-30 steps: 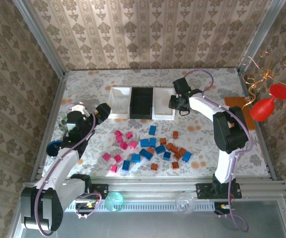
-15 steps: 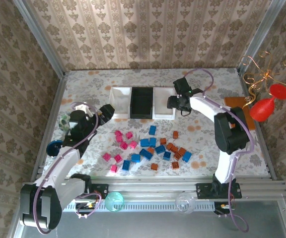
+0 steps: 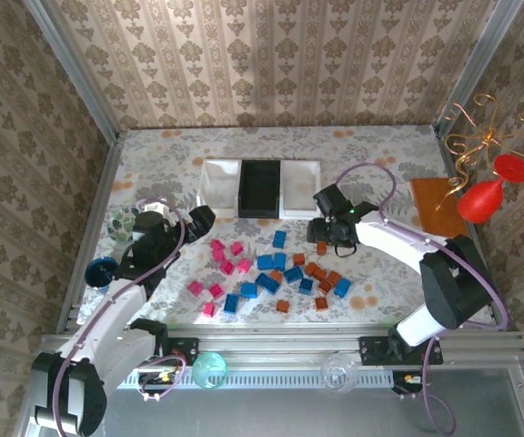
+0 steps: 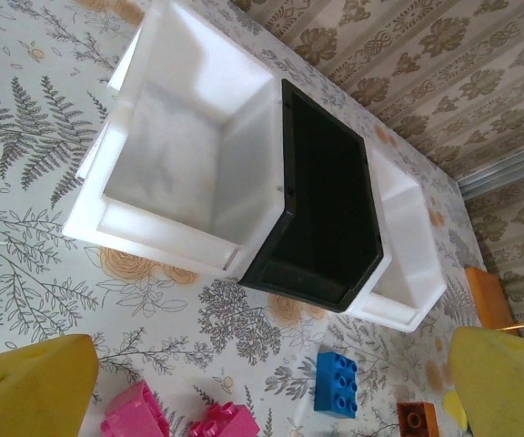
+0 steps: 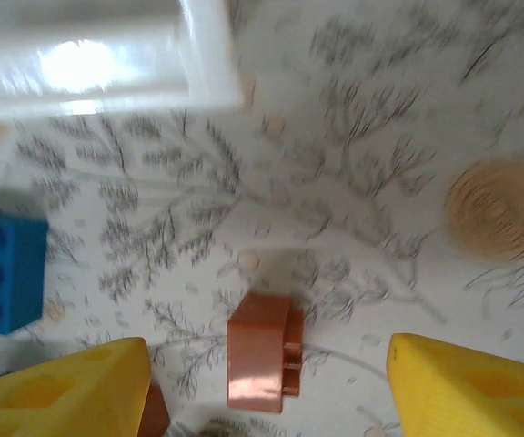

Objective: Sort the legos into containers by color
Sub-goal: Pick up the lego from the center of the table.

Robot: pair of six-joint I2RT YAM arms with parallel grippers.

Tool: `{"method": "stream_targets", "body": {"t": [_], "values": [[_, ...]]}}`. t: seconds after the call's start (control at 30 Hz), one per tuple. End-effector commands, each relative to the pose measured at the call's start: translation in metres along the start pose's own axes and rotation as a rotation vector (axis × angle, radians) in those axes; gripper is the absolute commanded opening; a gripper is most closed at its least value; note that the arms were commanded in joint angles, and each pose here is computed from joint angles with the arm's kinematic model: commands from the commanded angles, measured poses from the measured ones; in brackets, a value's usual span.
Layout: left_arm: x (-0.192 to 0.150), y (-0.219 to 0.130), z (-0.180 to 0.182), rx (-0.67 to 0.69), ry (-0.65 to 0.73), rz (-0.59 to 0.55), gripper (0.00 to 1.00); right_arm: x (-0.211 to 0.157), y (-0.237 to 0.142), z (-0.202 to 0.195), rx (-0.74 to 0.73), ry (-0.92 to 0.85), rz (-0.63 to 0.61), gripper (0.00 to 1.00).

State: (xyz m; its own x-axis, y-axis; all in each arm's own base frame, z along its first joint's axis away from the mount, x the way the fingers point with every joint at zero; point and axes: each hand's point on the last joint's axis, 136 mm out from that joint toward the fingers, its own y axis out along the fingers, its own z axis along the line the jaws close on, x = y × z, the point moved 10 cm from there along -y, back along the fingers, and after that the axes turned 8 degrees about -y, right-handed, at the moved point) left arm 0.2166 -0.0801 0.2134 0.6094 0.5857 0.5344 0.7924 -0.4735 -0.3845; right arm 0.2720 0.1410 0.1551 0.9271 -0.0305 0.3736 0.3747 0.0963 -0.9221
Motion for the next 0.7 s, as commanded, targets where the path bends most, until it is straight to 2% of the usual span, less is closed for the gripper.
{"method": "stream_targets", "body": {"t": [0.0,0.17,0.4,0.57,0.67], "values": [[-0.002,0.000,0.001,0.013,0.036,0.009,1.00,-0.010,0.014,0.004,0.011,0.059,0.047,0.66],[-0.004,0.000,0.002,0.013,0.035,0.021,1.00,-0.013,0.027,0.003,-0.020,0.069,0.058,0.56],[-0.005,0.001,0.003,0.015,0.030,0.029,1.00,-0.010,0.033,0.005,-0.035,0.047,0.066,0.35],[-0.005,0.001,0.004,0.018,0.029,0.030,1.00,0.007,0.004,0.010,0.004,-0.002,-0.007,0.19],[-0.005,0.001,0.004,0.024,0.023,0.035,1.00,0.029,-0.025,0.018,0.051,-0.040,-0.112,0.17]]}}
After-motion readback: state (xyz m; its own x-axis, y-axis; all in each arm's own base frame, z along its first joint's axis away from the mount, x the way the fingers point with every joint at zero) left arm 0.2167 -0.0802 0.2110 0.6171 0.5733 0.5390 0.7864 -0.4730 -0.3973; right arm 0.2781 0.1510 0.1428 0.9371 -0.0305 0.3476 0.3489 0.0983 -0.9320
